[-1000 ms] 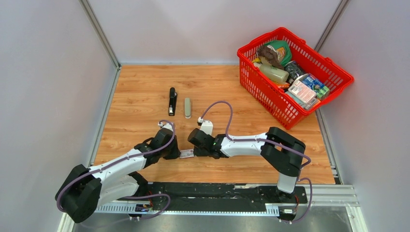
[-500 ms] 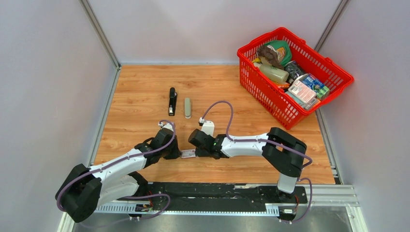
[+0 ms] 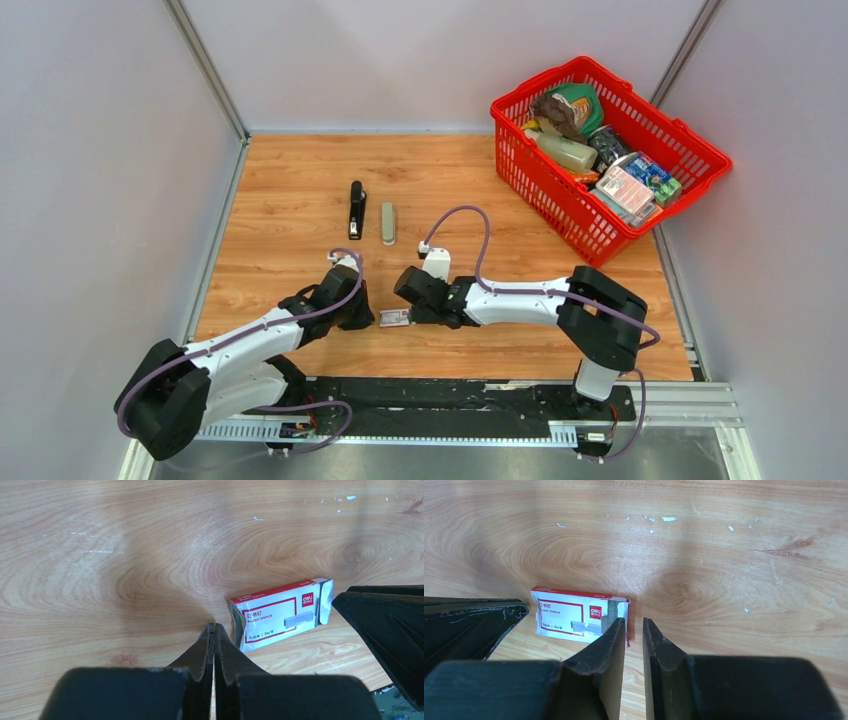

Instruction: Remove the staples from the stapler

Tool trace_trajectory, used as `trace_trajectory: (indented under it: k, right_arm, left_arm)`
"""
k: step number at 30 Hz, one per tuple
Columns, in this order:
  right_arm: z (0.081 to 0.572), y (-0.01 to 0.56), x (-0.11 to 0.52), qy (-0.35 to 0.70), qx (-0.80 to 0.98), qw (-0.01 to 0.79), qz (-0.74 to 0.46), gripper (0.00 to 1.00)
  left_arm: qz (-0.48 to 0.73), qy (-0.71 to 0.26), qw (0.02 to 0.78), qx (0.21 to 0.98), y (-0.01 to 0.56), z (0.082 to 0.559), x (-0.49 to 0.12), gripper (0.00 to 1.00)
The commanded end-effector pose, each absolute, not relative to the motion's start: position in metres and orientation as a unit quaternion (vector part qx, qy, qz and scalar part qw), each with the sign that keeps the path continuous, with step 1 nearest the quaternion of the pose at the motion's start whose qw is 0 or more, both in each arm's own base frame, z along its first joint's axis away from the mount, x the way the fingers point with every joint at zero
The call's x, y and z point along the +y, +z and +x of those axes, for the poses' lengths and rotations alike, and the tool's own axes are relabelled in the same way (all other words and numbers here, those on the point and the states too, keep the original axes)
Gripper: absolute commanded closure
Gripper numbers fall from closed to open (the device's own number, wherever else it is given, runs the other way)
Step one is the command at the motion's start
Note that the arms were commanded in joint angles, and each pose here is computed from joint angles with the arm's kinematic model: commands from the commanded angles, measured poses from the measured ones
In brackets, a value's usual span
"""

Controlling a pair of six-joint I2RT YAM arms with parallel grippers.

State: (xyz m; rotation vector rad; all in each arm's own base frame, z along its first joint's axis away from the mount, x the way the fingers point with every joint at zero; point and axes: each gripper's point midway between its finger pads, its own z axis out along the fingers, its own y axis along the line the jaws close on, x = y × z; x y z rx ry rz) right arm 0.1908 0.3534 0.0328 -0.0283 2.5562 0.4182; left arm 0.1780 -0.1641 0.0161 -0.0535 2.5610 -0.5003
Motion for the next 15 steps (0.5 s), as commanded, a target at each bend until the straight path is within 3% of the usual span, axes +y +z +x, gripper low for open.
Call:
trace_trajectory:
  k: [1,15]
  right_arm:
    - [0.197,0.051,0.353,0.167,0.941,0.296,0.000,0.78]
    - [0.195,0.045,0.367,0.187,0.941,0.282,-0.009,0.77]
  left_arm:
    - [-0.017,-0.168,0.235,0.957,0.003,0.164,-0.157,1.00]
    - [-0.016,-0.169,0.232,0.958,0.001,0.163,-0.158,1.00]
